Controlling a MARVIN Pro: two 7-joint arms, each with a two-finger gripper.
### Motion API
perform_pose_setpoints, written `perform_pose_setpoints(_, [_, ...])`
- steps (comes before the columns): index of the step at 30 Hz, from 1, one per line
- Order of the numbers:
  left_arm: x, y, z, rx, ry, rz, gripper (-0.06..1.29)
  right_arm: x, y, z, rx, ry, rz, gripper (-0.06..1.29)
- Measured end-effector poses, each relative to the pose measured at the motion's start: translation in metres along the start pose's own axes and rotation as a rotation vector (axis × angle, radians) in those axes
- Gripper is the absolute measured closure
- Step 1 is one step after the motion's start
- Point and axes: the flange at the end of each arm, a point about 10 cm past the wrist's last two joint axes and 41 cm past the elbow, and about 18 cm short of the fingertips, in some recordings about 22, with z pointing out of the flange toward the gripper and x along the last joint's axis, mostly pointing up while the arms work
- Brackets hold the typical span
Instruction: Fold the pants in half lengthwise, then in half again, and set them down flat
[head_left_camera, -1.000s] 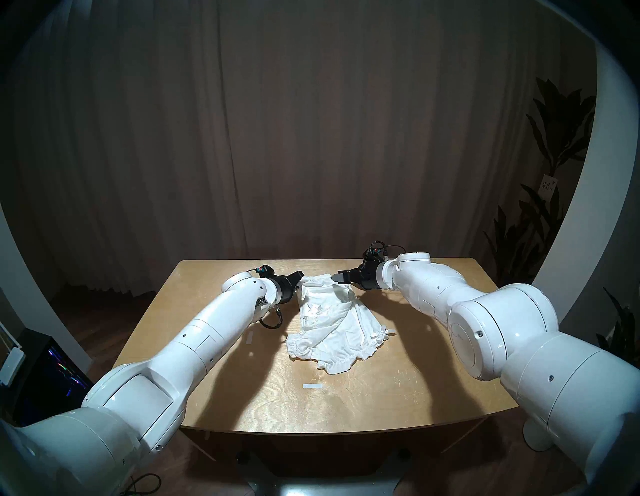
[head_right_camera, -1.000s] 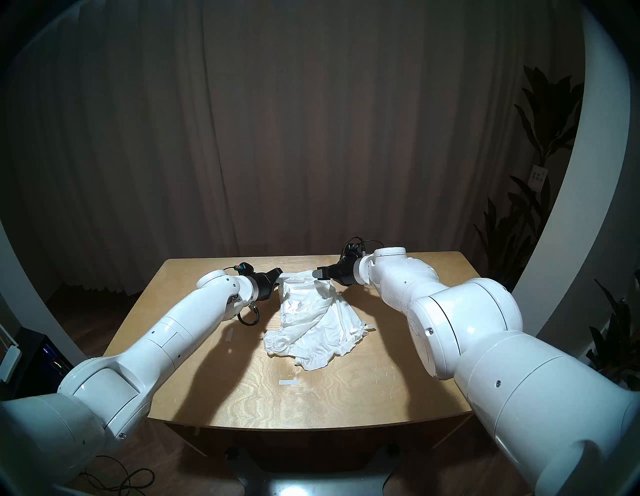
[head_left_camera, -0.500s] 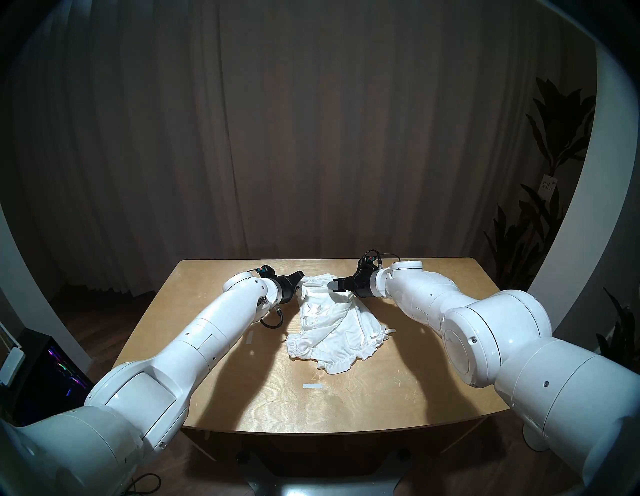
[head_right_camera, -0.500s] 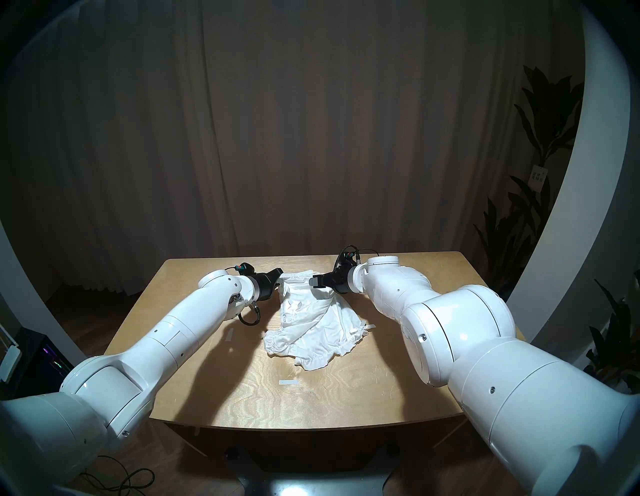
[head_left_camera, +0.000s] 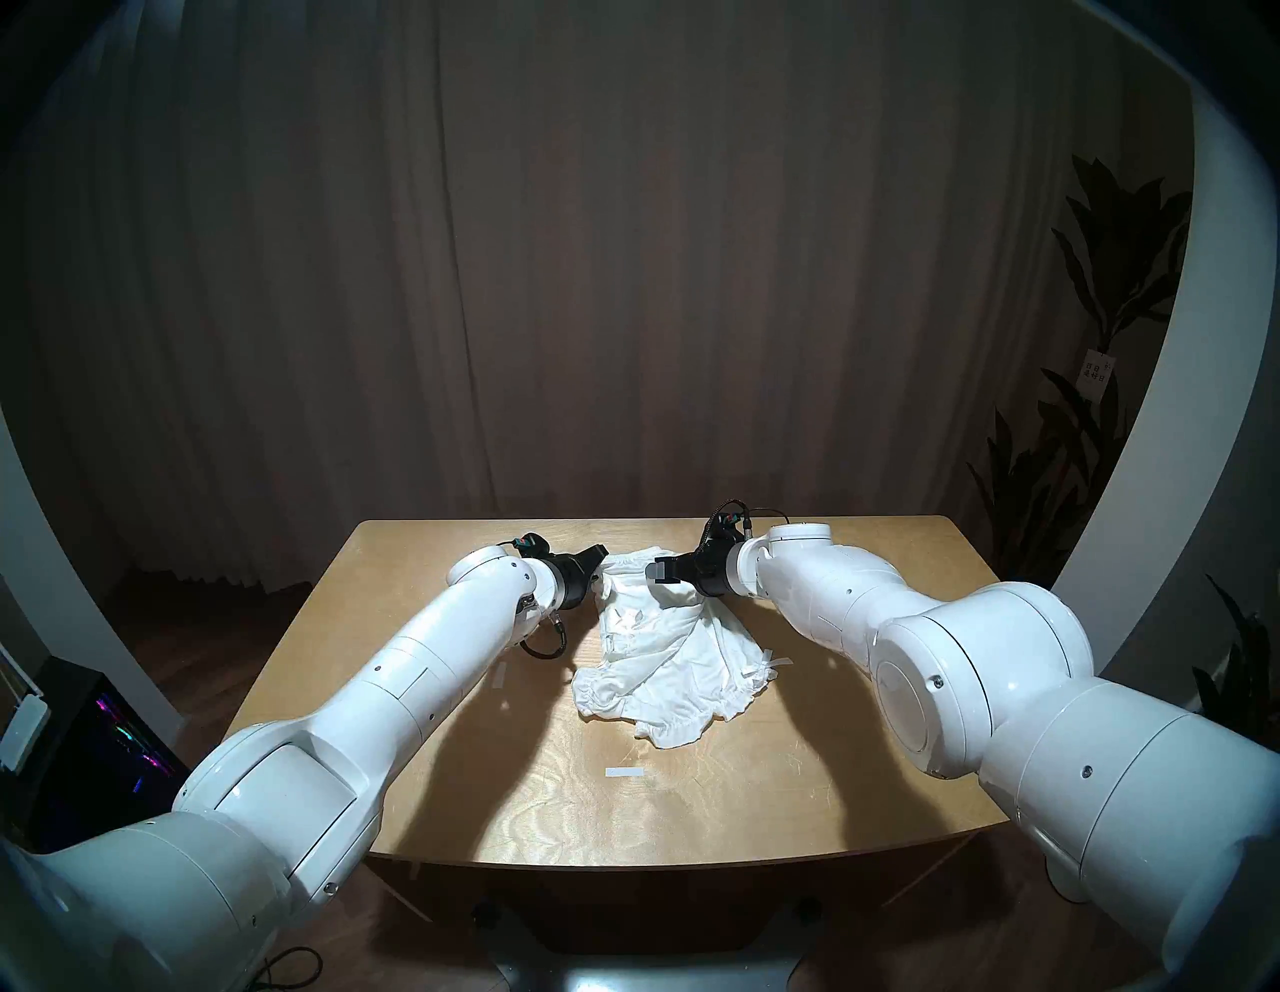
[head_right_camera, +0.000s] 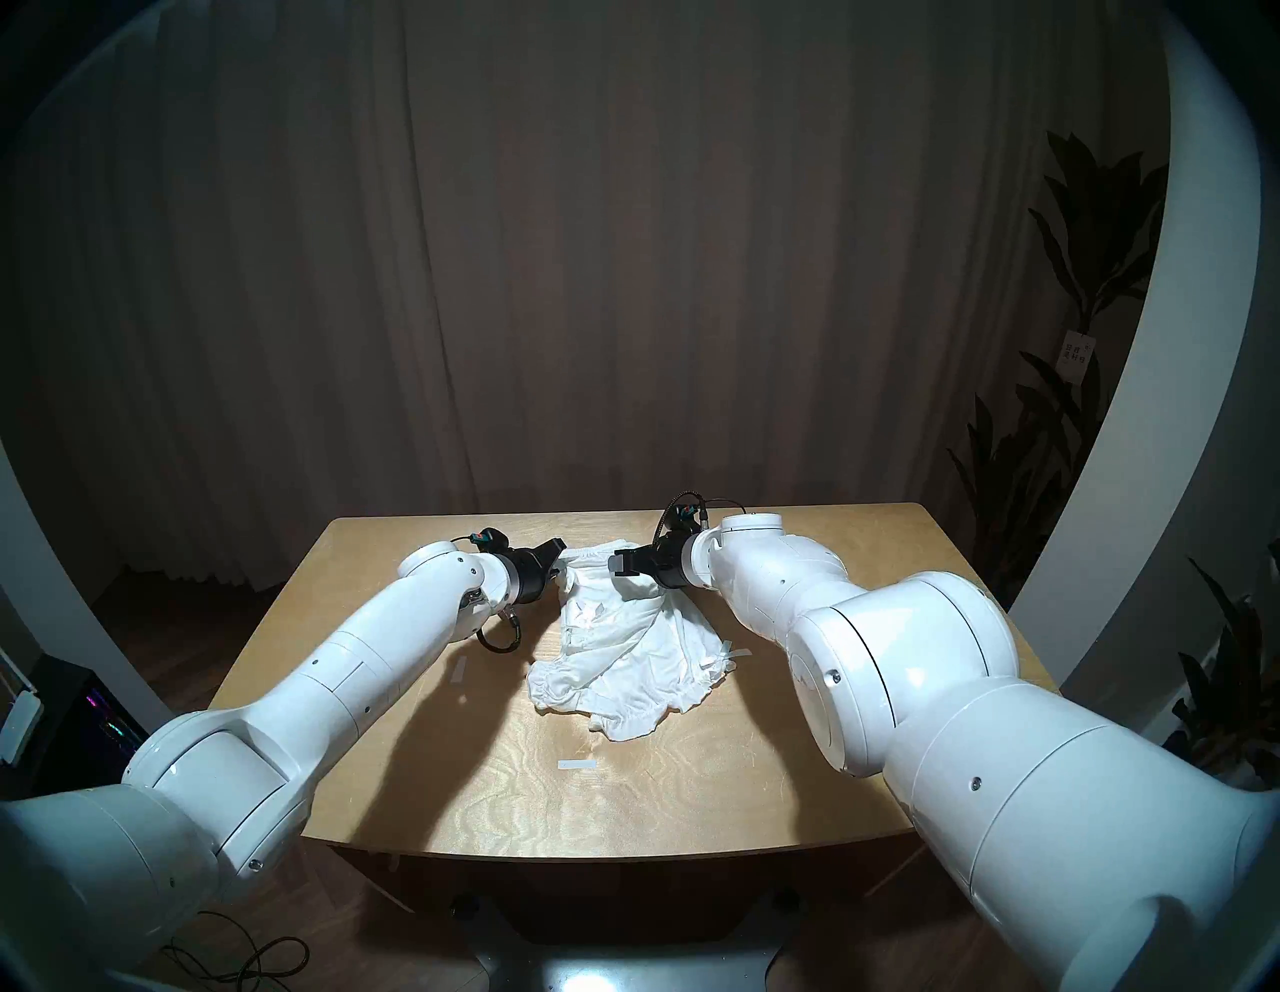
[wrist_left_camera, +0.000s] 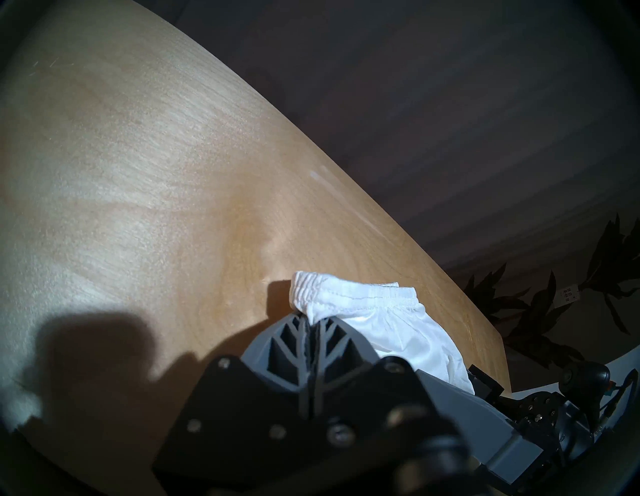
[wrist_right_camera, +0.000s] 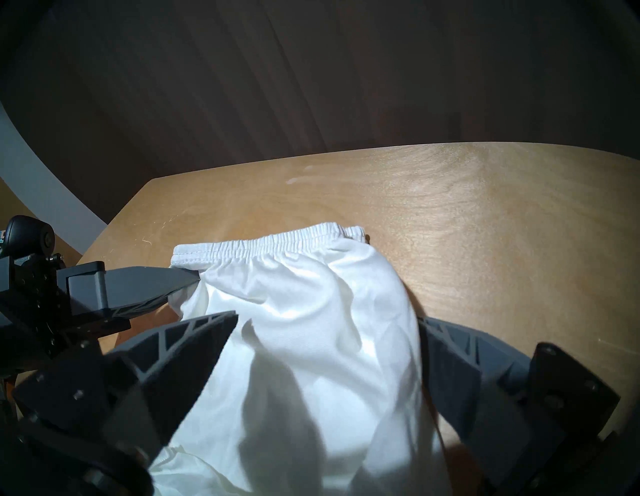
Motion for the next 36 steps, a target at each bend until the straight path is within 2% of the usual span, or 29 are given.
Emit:
perform_pose_setpoints(10, [0.001,-0.006,0.0,0.014,0.002,-0.007,1.26,-0.002,-0.012,0.008,-0.001,0.004,0.01,0.0])
perform_pose_setpoints(13, [0.001,-0.007,0.0,0.017,0.003,-0.008,1.26,-0.002,-0.015,0.01,0.0,0.006,0.013,0.04])
perform_pose_setpoints(15, [0.002,-0.008,0.0,0.018,0.004,-0.008,1.26,-0.003,-0.017,0.012,0.002,0.005,0.015,0.15])
perform_pose_setpoints(19, [0.002,-0.009,0.0,0.021,0.006,-0.01,1.26,-0.005,-0.019,0.014,0.003,0.002,0.018,0.53])
perform_pose_setpoints(20, [0.003,-0.01,0.0,0.021,0.006,-0.01,1.26,-0.006,-0.019,0.014,0.004,0.001,0.019,0.73])
perform_pose_setpoints(23, [0.002,-0.01,0.0,0.022,0.006,-0.01,1.26,-0.008,-0.019,0.014,0.005,-0.001,0.022,0.88])
perform_pose_setpoints(26, [0.002,-0.011,0.0,0.024,0.006,-0.01,1.26,-0.009,-0.019,0.015,0.008,-0.001,0.026,1.22])
perform_pose_setpoints(36, [0.004,-0.006,-0.001,0.004,0.01,-0.009,1.26,-0.002,-0.008,0.006,0.021,0.027,0.057,1.24])
